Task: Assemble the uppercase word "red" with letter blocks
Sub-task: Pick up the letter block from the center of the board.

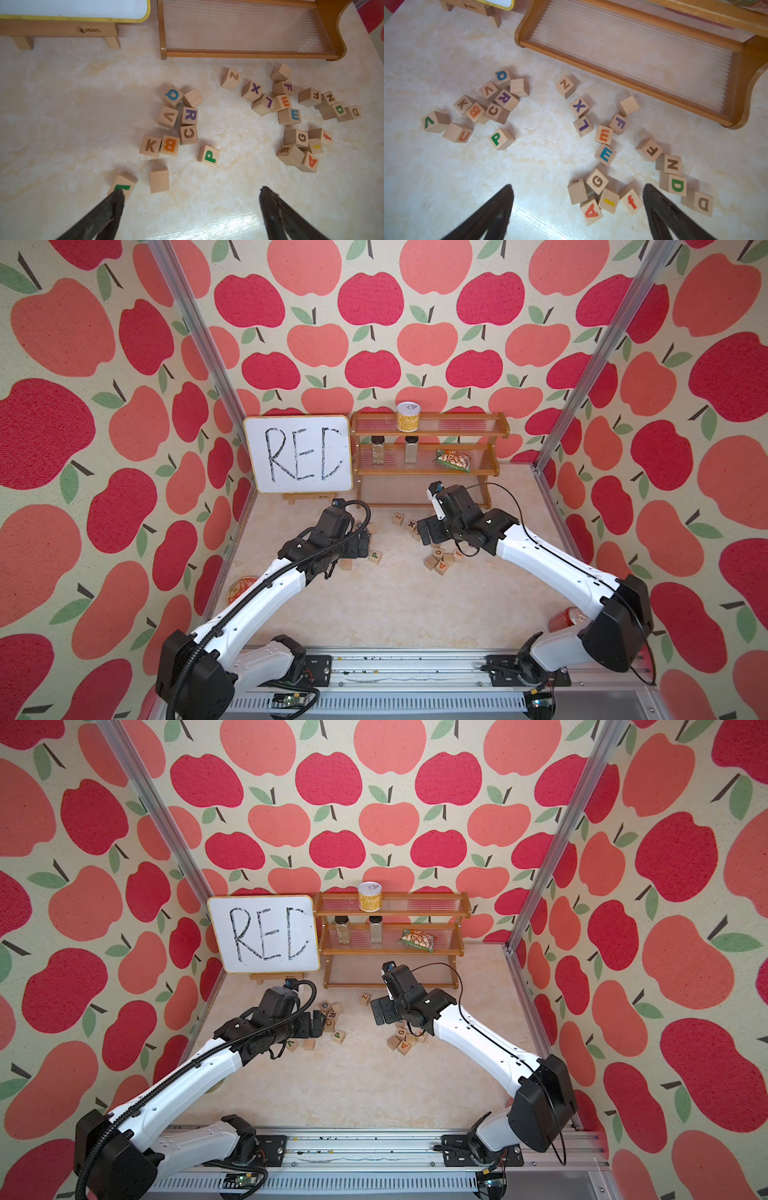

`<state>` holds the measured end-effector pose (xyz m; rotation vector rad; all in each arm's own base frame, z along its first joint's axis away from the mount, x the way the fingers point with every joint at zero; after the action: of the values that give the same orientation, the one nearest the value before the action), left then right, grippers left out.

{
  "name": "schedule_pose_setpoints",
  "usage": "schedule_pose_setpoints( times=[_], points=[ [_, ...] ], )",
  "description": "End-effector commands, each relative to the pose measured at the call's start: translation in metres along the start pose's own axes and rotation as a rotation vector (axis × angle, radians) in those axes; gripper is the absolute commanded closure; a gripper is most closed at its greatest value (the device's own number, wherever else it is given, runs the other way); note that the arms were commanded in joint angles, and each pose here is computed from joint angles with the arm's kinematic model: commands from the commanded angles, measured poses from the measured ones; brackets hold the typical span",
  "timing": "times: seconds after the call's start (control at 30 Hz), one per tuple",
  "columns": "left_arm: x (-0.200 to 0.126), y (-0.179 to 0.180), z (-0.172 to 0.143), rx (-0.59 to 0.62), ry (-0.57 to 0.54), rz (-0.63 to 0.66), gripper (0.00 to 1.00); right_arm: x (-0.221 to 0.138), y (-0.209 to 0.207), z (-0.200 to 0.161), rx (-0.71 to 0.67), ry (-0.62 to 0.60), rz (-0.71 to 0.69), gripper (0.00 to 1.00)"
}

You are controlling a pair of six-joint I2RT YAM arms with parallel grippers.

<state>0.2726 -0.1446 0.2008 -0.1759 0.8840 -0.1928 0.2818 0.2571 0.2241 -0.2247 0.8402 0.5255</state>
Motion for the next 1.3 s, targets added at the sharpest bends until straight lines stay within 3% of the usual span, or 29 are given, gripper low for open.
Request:
schedule_pose_setpoints(
  times=[0.0, 0.57, 0.97, 1.03, 1.27],
  points=[
    [-0.002, -0.005, -0.009, -0.036, 0.103, -0.006, 0.01, -0.006, 0.011, -0.009, 0.033, 0.072, 0.049, 0.01],
    [0.028, -0.019, 0.005, 0.019, 0.226, 0.035, 0.0, -0.03, 0.01, -0.041, 0.049, 0.107, 0.069, 0.01],
    [0.059, -0.022, 0.011, 0.05, 0.287, 0.066, 0.27, -0.03, 0.014, -0.039, 0.068, 0.096, 0.094, 0.01],
    [0.064, -0.02, 0.012, 0.054, 0.292, 0.075, 0.38, -0.029, 0.016, -0.037, 0.066, 0.095, 0.101, 0.01],
    [0.079, -0.015, 0.017, 0.029, 0.302, 0.061, 0.38, -0.019, 0.024, -0.033, 0.06, 0.131, 0.13, 0.01]
  ],
)
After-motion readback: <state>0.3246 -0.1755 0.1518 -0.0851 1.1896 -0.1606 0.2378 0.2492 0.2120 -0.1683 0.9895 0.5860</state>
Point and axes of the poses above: each gripper's point midway between its finger pads, its own x axis out along the fingers, its own y axis along the line the jaws close on, z = x × y, the point moved 3 cm from there along -x, back along the fingers, and after that the axes turned 3 degrees about -x, right-handed, at the moved point
